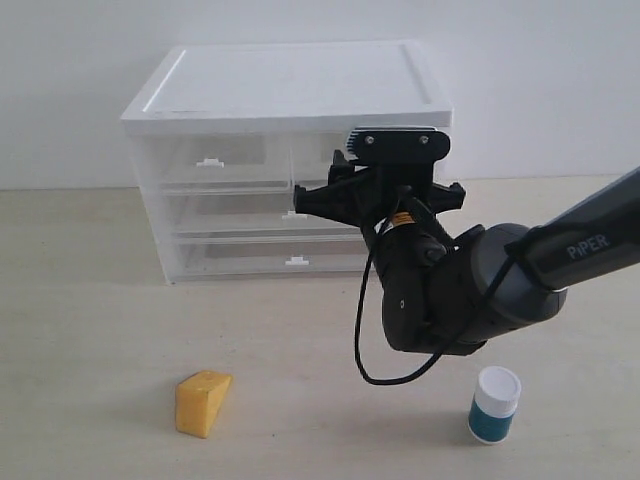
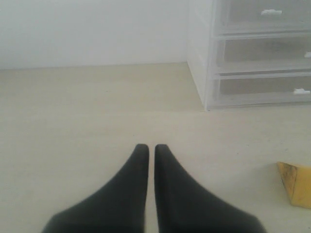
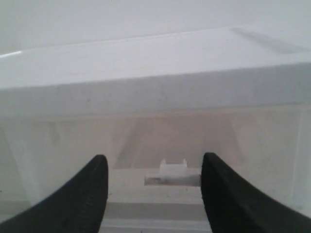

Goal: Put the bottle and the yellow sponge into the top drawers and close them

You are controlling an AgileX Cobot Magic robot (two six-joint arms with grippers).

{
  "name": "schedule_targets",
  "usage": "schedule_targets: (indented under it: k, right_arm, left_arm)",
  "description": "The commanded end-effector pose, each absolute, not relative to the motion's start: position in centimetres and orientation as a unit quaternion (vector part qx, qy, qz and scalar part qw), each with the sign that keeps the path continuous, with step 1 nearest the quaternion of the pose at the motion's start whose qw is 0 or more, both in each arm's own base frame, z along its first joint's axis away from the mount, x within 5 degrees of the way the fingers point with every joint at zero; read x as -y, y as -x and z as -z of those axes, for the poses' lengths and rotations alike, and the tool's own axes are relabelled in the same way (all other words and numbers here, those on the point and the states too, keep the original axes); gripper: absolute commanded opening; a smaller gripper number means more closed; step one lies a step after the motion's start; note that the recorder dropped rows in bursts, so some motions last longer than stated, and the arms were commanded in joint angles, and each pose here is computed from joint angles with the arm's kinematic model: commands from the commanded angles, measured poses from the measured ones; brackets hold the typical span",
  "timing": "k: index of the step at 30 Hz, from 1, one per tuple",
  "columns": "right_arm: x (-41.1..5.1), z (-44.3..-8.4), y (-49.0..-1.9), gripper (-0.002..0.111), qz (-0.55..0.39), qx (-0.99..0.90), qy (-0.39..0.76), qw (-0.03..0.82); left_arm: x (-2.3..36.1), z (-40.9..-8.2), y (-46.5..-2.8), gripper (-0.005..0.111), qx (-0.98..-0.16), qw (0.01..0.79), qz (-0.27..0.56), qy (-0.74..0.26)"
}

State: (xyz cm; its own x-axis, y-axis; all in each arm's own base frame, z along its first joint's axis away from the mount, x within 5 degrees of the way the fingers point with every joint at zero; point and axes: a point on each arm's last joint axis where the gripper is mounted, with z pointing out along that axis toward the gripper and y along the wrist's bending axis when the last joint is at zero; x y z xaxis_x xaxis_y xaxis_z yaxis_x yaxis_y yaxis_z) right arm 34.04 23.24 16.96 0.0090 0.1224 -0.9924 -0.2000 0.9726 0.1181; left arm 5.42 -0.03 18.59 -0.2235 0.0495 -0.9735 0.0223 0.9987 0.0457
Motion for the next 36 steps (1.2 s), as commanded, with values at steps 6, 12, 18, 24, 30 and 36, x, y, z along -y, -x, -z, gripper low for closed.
schedule_targets:
  k: [6, 12, 18, 24, 30, 36]
  right_arm:
    - [-21.8, -15.8, -35.3, 0.051, -0.099, -0.7, 0.006, 0.707]
    - [-22.2, -16.3, -35.7, 0.051, -0.107, -0.696, 0.005, 0.71]
    - [-22.2, -16.3, -35.7, 0.011, -0.107, -0.696, 0.006, 0.71]
    - [-22.3, -16.1, -35.7, 0.0, -0.106, -0.711, 0.013, 0.695]
    - [-24.0, -16.7, -34.1, 0.0, -0.057, -0.714, 0.065, 0.695]
    - [-23.8, -17.5, -31.4, 0.0, -0.036, -0.723, 0.066, 0.687]
  left_arm:
    - [0.0, -18.5, -5.4, 0.004, -0.781, 0.624, -0.01, -0.022]
    - [0.0, -18.5, -5.4, 0.004, -0.781, 0.624, -0.01, -0.022]
    - [0.0, -18.5, -5.4, 0.004, -0.781, 0.624, -0.01, -0.022]
    - [0.0, -18.5, -5.4, 0.004, -0.781, 0.624, -0.01, -0.022]
    - [0.0, -18.5, -5.4, 0.004, -0.781, 0.624, -0.01, -0.022]
    - [0.0, -18.5, -5.4, 0.004, -0.781, 0.624, -0.01, -0.022]
